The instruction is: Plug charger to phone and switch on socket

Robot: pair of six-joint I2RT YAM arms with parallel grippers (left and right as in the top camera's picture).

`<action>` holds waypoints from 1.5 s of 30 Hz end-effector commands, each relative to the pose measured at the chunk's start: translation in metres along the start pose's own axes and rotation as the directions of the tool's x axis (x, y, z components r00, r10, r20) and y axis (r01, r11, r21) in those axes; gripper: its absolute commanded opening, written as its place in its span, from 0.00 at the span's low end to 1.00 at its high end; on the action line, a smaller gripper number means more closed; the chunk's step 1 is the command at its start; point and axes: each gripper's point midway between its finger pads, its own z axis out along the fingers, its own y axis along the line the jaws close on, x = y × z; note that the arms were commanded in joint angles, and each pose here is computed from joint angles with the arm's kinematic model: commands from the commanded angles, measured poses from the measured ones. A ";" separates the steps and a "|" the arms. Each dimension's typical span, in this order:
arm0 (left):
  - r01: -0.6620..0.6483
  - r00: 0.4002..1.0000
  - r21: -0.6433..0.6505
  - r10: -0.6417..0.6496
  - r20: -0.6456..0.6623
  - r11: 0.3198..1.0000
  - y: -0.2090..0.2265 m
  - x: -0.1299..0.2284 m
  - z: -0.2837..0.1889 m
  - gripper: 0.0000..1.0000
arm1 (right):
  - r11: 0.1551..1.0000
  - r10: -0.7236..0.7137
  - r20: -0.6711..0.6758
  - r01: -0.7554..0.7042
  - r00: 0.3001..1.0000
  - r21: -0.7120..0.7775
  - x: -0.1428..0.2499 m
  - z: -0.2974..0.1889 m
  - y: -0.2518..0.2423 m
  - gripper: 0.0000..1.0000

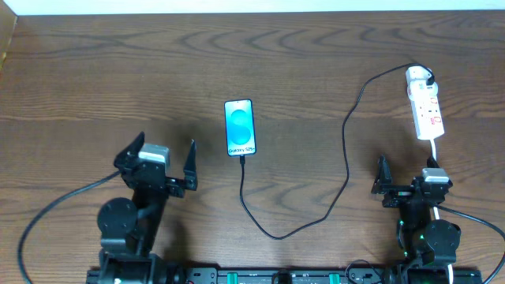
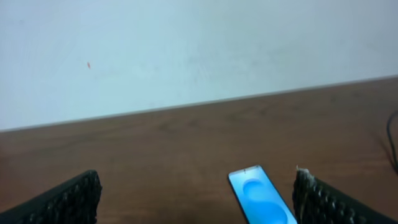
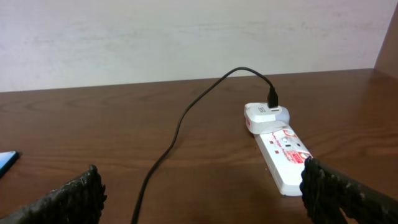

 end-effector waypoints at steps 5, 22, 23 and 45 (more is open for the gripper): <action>-0.018 0.998 -0.042 0.021 0.059 0.999 0.002 0.036 -0.006 0.98 | 1.000 -0.006 0.001 0.006 1.000 -0.005 0.001 0.000 0.002 0.99; -0.035 0.999 -0.035 0.035 -0.013 0.999 -0.004 0.102 -0.003 0.98 | 1.000 -0.006 0.001 0.006 1.000 -0.005 0.001 0.000 0.002 0.99; -0.031 0.999 -0.032 0.030 -0.040 0.999 -0.004 0.109 -0.003 0.98 | 1.000 -0.006 0.001 0.006 1.000 -0.005 0.001 0.000 0.002 0.99; -0.032 0.999 -0.038 0.030 -0.040 0.999 -0.003 0.109 -0.003 0.98 | 1.000 -0.006 0.001 0.006 1.000 -0.005 0.001 0.000 0.002 0.99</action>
